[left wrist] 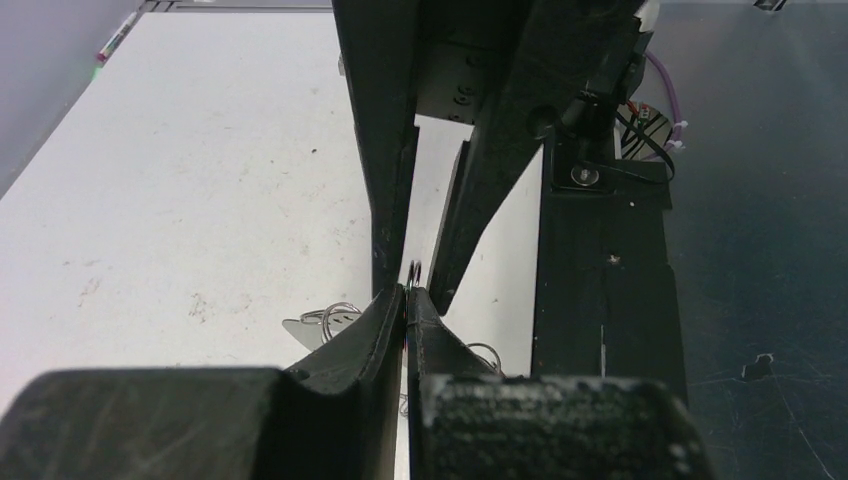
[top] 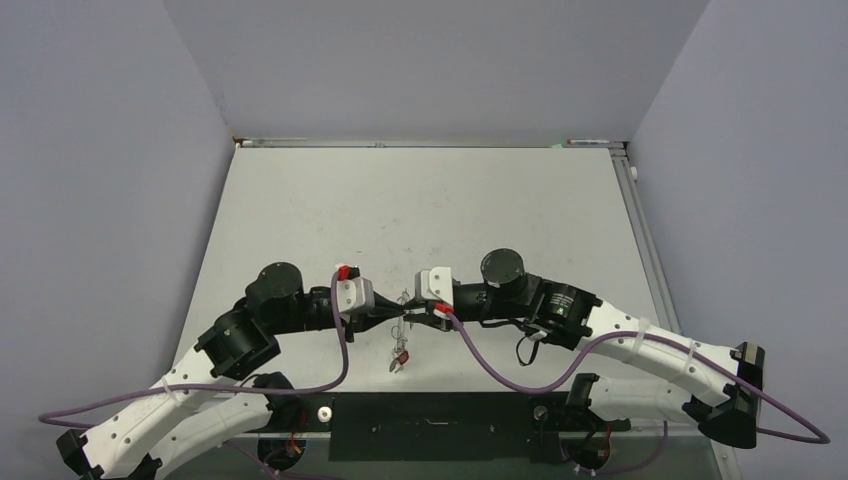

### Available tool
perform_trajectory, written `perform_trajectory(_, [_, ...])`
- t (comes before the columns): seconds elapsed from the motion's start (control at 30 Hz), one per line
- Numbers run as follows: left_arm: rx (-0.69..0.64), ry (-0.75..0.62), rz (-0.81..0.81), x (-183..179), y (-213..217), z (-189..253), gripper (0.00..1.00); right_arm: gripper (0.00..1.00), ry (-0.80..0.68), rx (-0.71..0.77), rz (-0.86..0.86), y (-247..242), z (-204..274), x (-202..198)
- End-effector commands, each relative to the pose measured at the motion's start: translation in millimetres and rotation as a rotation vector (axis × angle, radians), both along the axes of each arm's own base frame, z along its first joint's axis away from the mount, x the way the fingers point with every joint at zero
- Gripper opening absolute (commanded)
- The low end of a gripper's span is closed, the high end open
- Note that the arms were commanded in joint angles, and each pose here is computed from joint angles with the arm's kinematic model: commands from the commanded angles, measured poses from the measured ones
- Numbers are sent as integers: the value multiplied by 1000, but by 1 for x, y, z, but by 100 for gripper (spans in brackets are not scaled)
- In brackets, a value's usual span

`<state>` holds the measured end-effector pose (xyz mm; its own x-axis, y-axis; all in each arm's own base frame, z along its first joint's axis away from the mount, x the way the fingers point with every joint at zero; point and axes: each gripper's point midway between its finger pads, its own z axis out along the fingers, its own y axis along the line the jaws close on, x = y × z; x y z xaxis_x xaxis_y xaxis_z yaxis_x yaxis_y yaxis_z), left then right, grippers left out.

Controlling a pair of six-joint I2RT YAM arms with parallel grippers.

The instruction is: Put the keys on the keyring

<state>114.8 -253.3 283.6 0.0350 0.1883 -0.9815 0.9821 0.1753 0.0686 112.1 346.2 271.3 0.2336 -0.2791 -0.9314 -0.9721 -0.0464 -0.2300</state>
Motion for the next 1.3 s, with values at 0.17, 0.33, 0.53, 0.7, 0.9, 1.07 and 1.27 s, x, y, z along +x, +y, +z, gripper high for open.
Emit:
perform_trajectory(0.17, [-221,-59,52,2,1,39,0,47,-69,181,-35,-8,45,0])
perform_trajectory(0.33, [-282,-54,39,-2,1,44,0,46,-49,187,-38,-9,38,-1])
perform_trajectory(0.53, [-327,-39,19,-8,1,49,0,38,-36,183,-35,-7,34,-2])
perform_trajectory(0.7, [-329,-37,19,-8,1,48,0,32,-37,190,-30,-5,37,-2])
perform_trajectory(0.9, [-332,-36,18,-8,1,48,0,11,-38,189,-25,-3,37,-1])
perform_trajectory(1.07, [-355,-31,10,-10,1,53,0,5,-38,180,-23,-1,34,0])
perform_trajectory(1.27, [-483,18,39,-7,2,69,0,5,-54,220,-42,-4,40,1])
